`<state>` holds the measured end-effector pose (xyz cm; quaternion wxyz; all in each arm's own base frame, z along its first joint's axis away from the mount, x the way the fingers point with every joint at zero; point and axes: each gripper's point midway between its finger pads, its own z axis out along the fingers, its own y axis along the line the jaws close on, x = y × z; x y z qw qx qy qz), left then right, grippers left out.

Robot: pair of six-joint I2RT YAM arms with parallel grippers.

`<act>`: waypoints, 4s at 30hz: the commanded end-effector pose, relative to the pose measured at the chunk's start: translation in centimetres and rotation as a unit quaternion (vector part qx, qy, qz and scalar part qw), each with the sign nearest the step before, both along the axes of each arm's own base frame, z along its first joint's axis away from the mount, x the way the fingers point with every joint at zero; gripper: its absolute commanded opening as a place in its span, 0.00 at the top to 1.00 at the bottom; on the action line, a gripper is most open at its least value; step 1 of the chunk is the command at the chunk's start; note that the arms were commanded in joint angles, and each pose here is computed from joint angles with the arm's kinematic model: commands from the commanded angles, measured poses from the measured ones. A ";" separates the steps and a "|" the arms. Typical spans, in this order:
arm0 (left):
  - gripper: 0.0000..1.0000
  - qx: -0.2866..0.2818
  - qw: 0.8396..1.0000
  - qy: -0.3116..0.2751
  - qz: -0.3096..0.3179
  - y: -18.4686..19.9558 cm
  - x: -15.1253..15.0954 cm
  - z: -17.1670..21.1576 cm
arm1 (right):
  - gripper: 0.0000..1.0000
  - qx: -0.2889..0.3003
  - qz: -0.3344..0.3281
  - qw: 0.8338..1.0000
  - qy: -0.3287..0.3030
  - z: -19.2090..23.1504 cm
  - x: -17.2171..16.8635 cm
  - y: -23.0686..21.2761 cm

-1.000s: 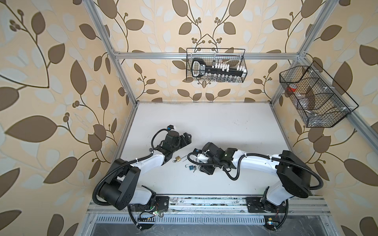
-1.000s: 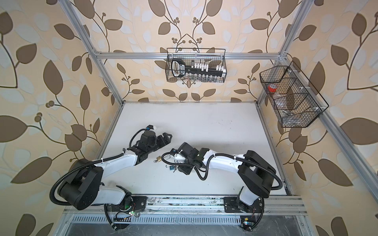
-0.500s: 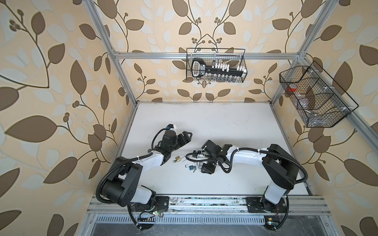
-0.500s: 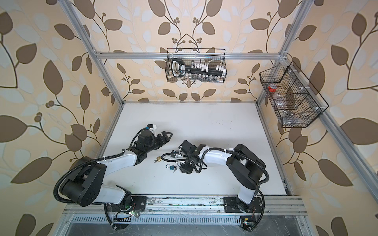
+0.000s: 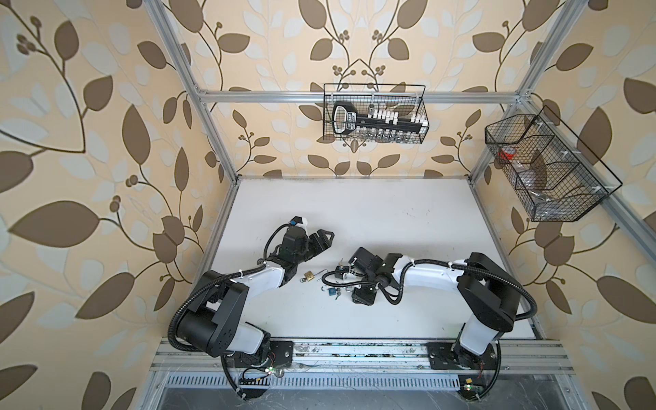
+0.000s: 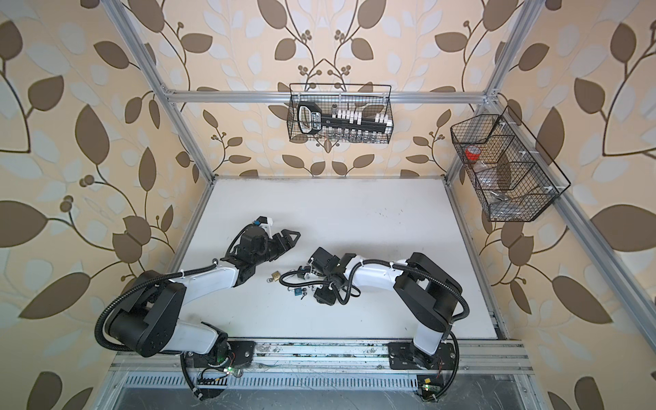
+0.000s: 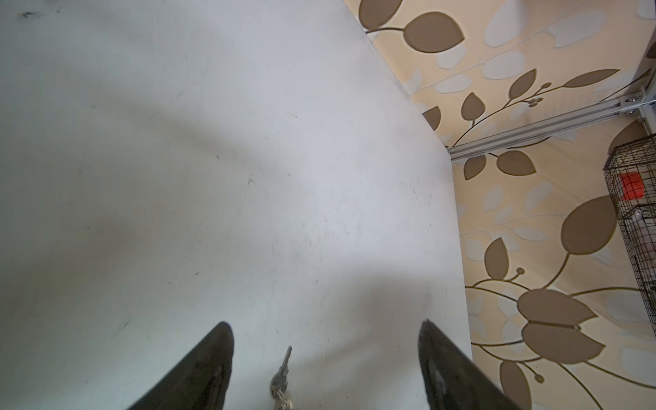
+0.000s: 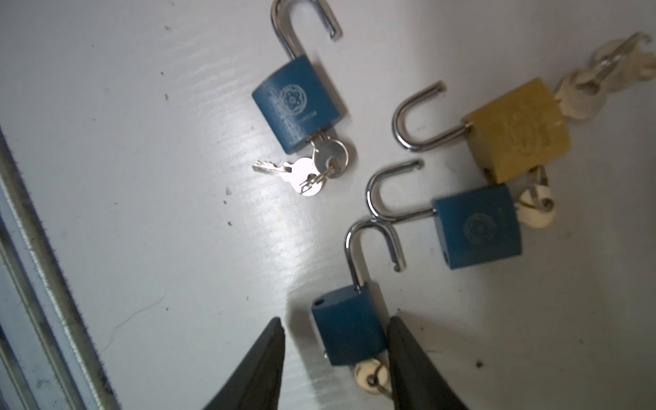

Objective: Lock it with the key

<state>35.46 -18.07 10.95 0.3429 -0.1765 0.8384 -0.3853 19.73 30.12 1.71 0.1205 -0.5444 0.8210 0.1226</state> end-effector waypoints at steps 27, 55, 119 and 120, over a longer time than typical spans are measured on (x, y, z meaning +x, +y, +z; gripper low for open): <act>0.04 0.083 0.993 -0.080 -0.010 1.6 0.1 5.3 | 1.00 0.134 -0.090 0.980 -0.116 9.7 2.4 1.0; 0.01 0.135 0.894 -0.346 -0.250 -3.3 -5.0 31.2 | 1.00 0.423 -0.196 0.875 -0.131 26.7 6.1 -5.7; 0.30 0.047 0.699 -0.380 -0.603 -14.5 -17.0 24.8 | 1.00 0.475 0.022 0.879 0.014 30.7 -0.5 -5.4; 0.32 0.047 0.699 -0.379 -0.604 -14.5 -17.0 24.8 | 1.00 0.475 0.019 0.880 0.010 30.7 -0.3 -5.4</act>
